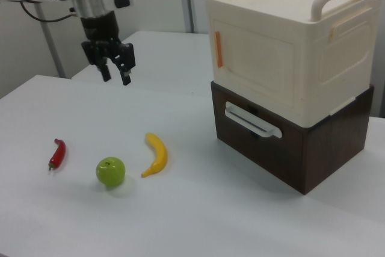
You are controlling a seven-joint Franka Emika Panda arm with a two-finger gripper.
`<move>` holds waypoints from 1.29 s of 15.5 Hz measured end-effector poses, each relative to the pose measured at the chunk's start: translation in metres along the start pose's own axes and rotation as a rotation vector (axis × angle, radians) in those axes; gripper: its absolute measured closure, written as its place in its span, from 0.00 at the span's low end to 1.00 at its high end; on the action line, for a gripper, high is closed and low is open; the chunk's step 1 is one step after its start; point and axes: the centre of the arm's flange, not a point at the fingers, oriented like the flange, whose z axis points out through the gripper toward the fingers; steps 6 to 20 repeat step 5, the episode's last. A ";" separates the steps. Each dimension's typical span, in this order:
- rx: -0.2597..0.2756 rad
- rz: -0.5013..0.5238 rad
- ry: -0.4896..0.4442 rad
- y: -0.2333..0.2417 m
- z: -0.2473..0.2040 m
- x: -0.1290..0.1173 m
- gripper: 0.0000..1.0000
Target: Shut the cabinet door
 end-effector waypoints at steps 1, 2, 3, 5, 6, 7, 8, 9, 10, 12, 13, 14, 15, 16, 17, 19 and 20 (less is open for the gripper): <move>-0.001 -0.004 -0.005 -0.004 -0.002 -0.002 0.21; -0.002 -0.006 -0.009 -0.006 -0.003 -0.005 0.10; -0.002 -0.008 -0.013 -0.007 -0.004 -0.008 0.01; -0.004 -0.008 -0.018 -0.007 -0.004 -0.014 0.00; -0.004 -0.008 -0.018 -0.007 -0.004 -0.014 0.00; -0.004 -0.008 -0.018 -0.007 -0.004 -0.014 0.00; -0.004 -0.008 -0.018 -0.007 -0.004 -0.014 0.00; -0.004 -0.008 -0.018 -0.007 -0.004 -0.014 0.00; -0.004 -0.008 -0.018 -0.007 -0.004 -0.014 0.00; -0.004 -0.008 -0.018 -0.007 -0.004 -0.014 0.00; -0.004 -0.008 -0.018 -0.007 -0.004 -0.014 0.00; -0.004 -0.008 -0.018 -0.007 -0.004 -0.014 0.00; -0.004 -0.008 -0.018 -0.007 -0.004 -0.014 0.00; -0.004 -0.008 -0.018 -0.007 -0.004 -0.014 0.00; -0.004 -0.008 -0.018 -0.007 -0.004 -0.014 0.00; -0.004 -0.008 -0.018 -0.007 -0.004 -0.014 0.00; -0.004 -0.008 -0.018 -0.007 -0.004 -0.014 0.00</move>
